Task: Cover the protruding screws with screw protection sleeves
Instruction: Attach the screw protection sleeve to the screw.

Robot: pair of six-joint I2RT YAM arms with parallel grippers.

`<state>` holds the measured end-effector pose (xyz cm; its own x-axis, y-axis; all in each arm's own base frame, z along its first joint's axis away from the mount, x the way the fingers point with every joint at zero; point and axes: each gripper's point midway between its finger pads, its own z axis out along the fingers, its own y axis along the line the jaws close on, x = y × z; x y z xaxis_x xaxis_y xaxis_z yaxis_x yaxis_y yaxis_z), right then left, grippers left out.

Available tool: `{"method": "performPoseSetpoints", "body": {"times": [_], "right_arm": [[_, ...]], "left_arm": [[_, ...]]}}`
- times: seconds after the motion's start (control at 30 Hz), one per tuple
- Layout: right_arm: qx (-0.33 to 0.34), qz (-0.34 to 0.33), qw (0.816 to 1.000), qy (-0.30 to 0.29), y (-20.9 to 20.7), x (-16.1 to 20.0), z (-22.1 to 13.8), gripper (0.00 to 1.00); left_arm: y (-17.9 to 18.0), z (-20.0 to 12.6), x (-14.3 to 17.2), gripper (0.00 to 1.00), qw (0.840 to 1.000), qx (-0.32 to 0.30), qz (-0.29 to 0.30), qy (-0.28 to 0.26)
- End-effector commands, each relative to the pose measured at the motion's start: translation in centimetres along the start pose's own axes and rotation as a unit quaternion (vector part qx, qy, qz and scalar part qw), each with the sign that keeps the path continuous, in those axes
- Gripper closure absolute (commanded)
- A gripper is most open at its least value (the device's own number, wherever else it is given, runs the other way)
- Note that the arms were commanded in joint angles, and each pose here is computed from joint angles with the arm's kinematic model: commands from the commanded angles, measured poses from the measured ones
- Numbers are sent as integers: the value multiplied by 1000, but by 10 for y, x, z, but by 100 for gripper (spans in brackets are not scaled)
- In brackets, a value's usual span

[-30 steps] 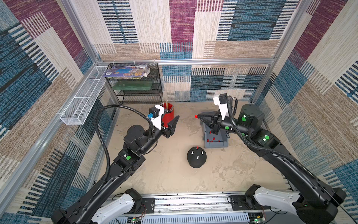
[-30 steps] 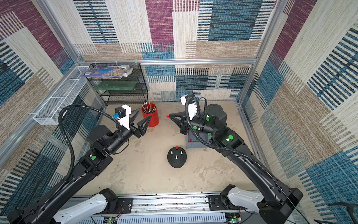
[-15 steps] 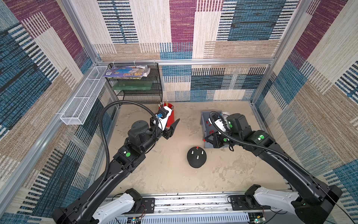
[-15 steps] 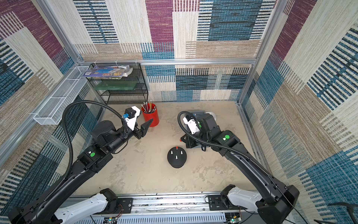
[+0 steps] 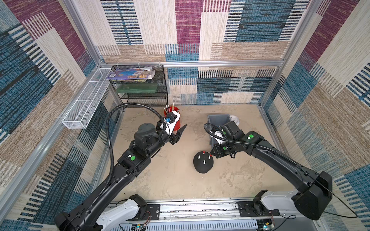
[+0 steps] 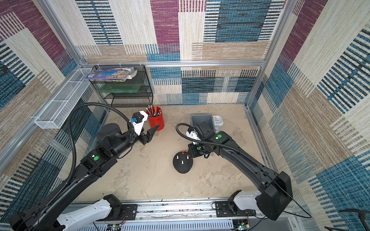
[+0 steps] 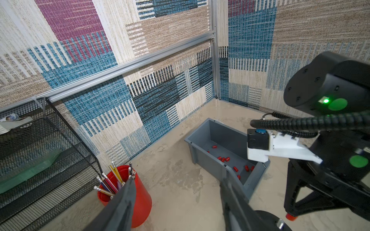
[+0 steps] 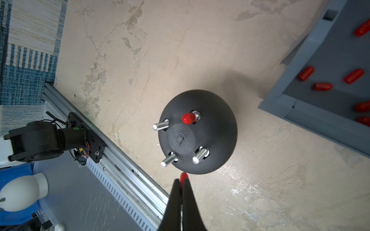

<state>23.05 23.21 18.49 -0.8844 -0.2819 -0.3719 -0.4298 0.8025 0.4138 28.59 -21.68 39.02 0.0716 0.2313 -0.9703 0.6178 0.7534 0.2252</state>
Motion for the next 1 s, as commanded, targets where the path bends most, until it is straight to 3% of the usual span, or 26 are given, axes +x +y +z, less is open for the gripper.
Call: {"method": "performPoseSetpoints", "body": {"times": [0.0,0.97], "right_arm": [[7,-2,1000,-3,-2,-5,4,100],[22,6,999,28,-12,-3,25,100]], "left_arm": [[1,-2,-2,34,1000,-3,14,-1],[-1,1,2,34,1000,2,16,4]]}}
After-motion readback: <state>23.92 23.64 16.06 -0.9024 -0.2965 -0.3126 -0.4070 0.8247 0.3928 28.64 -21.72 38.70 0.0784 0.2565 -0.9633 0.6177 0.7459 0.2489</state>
